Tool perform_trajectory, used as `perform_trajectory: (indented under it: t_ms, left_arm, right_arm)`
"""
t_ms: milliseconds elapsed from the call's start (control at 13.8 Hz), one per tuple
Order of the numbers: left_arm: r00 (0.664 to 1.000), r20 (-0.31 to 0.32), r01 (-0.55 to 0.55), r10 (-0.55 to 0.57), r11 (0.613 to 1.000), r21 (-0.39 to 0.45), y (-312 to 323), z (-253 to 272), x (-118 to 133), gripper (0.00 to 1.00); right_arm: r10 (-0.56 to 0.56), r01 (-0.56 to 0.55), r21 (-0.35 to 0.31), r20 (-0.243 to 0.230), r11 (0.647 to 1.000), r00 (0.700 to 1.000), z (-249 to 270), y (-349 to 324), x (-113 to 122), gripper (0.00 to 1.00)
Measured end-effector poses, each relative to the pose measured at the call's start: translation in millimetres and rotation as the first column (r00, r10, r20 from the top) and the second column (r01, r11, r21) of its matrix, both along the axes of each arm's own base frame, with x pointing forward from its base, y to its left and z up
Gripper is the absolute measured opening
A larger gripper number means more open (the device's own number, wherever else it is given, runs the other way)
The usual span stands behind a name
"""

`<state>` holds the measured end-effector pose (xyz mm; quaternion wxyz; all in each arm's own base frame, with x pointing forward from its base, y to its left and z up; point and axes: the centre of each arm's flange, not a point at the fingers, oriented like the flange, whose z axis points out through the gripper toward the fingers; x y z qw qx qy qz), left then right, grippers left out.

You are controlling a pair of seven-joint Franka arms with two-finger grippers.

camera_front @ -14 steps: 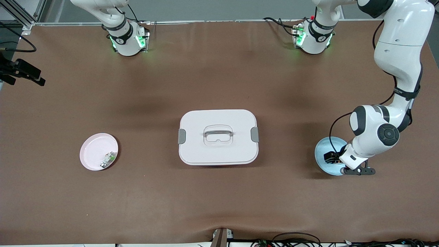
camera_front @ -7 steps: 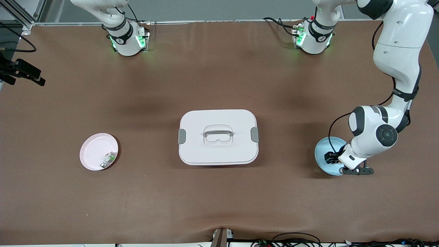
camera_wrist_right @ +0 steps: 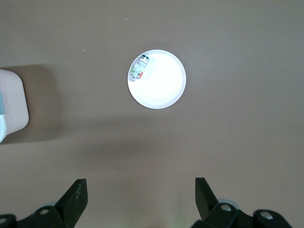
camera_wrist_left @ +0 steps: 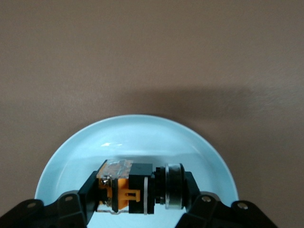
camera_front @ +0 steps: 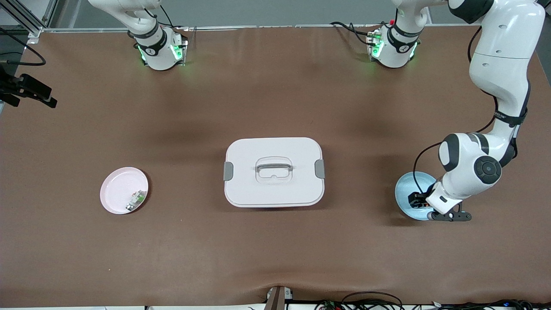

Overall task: Transfer orange switch to right arm and place
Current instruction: 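Lift the switch with the left gripper while the right gripper approaches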

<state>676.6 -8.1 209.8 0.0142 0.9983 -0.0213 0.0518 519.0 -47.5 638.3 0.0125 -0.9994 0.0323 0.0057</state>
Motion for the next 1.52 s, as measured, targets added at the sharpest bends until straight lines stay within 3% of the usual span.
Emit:
perform_trajectory:
  t_ms: [290, 580, 870, 1015, 1378, 1523]
  left_arm:
    - [0.999, 0.004, -0.031, 0.031, 0.998, -0.047, -21.2, 55.7, 4.9, 0.72]
    - [0.995, -0.051, -0.091, 0.085, 0.987, -0.13, -30.2, 113.5, 6.6, 0.72]
    - [0.975, -0.111, -0.214, 0.193, 0.949, -0.23, -61.4, 158.6, 5.6, 0.72]
    - [0.951, -0.158, -0.299, 0.265, 0.918, -0.26, -93.7, 185.1, 4.1, 0.72]
    - [0.838, -0.276, -0.541, 0.471, 0.784, -0.305, -182.2, 243.3, -7.9, 0.72]
    - [0.792, -0.319, -0.606, 0.52, 0.733, -0.309, -212.8, 257.1, -16.5, 0.72]
  right_arm:
    - [0.0, 0.0, 0.0, 0.0, 1.0, 1.0, -0.1, 0.0, 0.1, 1.0]
    - [0.002, -0.002, 0.0, -0.004, 1.0, 1.0, -1.7, 1.2, 1.0, 1.0]
    - [0.012, -0.012, 0.001, -0.012, 1.0, 1.0, -6.1, 6.7, 4.1, 1.0]
    - [0.02, -0.019, 0.004, -0.019, 1.0, 1.0, -10.2, 10.9, 6.8, 1.0]
    - [0.052, -0.05, 0.068, -0.016, 0.996, 0.999, -14.1, 34.6, 11.6, 1.0]
    - [0.084, -0.081, 0.135, -0.012, 0.987, 0.996, -17.6, 60.1, 15.5, 1.0]
